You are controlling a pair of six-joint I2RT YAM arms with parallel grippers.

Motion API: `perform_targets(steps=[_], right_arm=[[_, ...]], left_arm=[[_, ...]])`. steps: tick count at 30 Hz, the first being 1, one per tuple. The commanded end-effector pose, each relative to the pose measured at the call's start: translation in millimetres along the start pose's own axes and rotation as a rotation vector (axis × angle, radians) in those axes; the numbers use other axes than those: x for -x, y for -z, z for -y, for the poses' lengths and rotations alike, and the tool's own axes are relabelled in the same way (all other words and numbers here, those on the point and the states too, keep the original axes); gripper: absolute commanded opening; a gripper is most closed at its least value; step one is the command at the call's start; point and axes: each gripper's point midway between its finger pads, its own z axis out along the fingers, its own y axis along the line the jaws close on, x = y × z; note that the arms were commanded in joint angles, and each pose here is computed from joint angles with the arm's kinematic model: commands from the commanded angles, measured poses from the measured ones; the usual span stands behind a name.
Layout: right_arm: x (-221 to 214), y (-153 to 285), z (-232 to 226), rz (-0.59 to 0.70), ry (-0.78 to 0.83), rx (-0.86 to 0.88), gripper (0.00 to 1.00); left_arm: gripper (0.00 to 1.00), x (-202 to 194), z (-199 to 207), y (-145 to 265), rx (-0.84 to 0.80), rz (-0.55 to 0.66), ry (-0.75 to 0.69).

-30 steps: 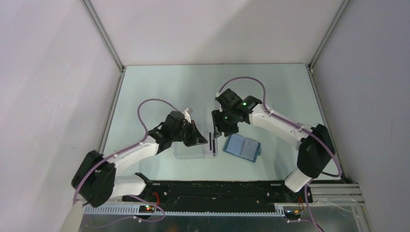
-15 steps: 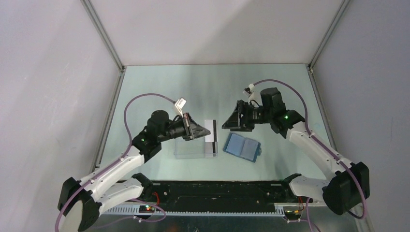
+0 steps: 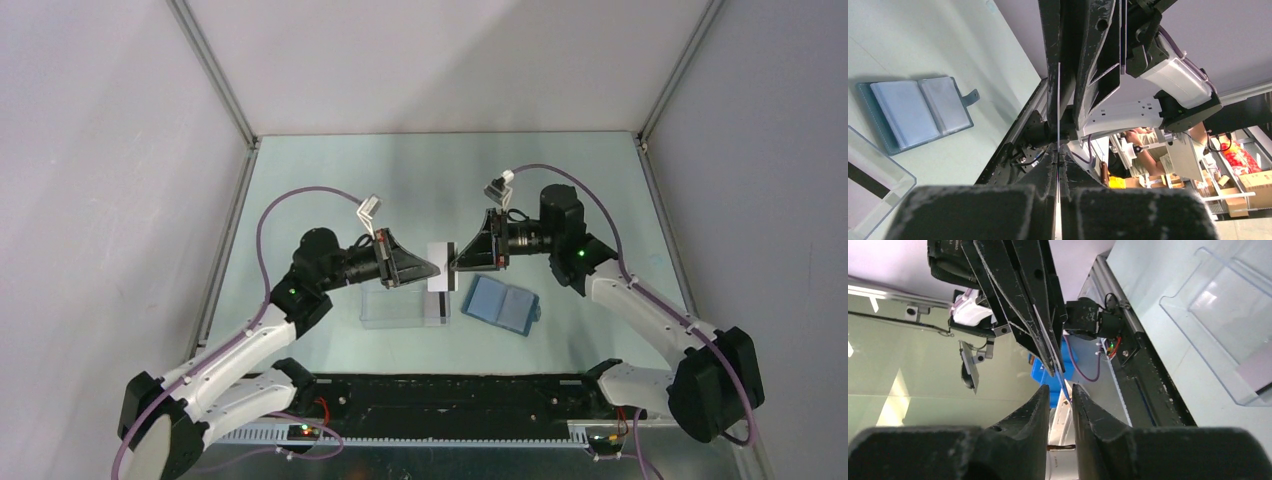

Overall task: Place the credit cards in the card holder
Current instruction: Insert the credit card into the card holder.

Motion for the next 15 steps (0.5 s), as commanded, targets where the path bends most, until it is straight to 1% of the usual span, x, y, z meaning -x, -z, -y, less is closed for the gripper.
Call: perform_targets(steps=[1,2,3,4,5,7,8,9,10,11,12,13,14,15], right_arm=[[-2,-8,-19,-0.040,0.038,0.091,0.23],[-4,-10,-19,-0.049,0.032,0.093,0.16],[-5,-10,-19,-0.051,0.033,0.097,0.12],[-6,-12,-20,-0.059,0.033,0.099,0.05],[-7,-13,-20,-0.063,0.034,0.101,0.01],[-8,-13,-18,-0.062,0.034,0.093,0.00],[-8,-12,-17,-0.058,0.046,0.089,0.00],[-7,-10,-13,-0.052,0.031,0.070,0.00],[-7,-9,-10,-0.046,0.050,0.060,0.00],[-6,-6,-4,-0.033,0.031,0.027,0.00],[-5,-4,2,-0.024,0.051,0.004,0.00],[-6,2,15,-0.007,0.005,-0.060,0.00],[-6,5,23,0.002,0.028,-0.093,0.00],[-5,12,36,0.027,-0.008,-0.157,0.00]], left_arm=[[0.00,3,20,3,-0.074,0.008,-0.029],[0.00,3,20,3,-0.074,0.008,-0.029],[0.00,3,19,3,-0.073,0.008,-0.028],[0.00,2,18,2,-0.072,0.007,-0.028],[0.00,2,18,2,-0.069,0.007,-0.026],[0.02,2,15,1,-0.064,0.005,-0.023],[0.11,2,13,1,-0.060,0.006,-0.020],[0.19,2,11,0,-0.053,0.009,-0.016],[0.35,2,9,0,-0.047,0.010,-0.012],[0.41,2,5,-2,-0.036,0.016,-0.006],[0.51,2,1,-2,-0.026,0.018,-0.002],[0.54,2,-4,-4,-0.011,0.022,0.004],[0.57,2,-8,-6,0.001,0.023,0.010],[0.58,2,-15,-9,0.021,0.025,0.022]])
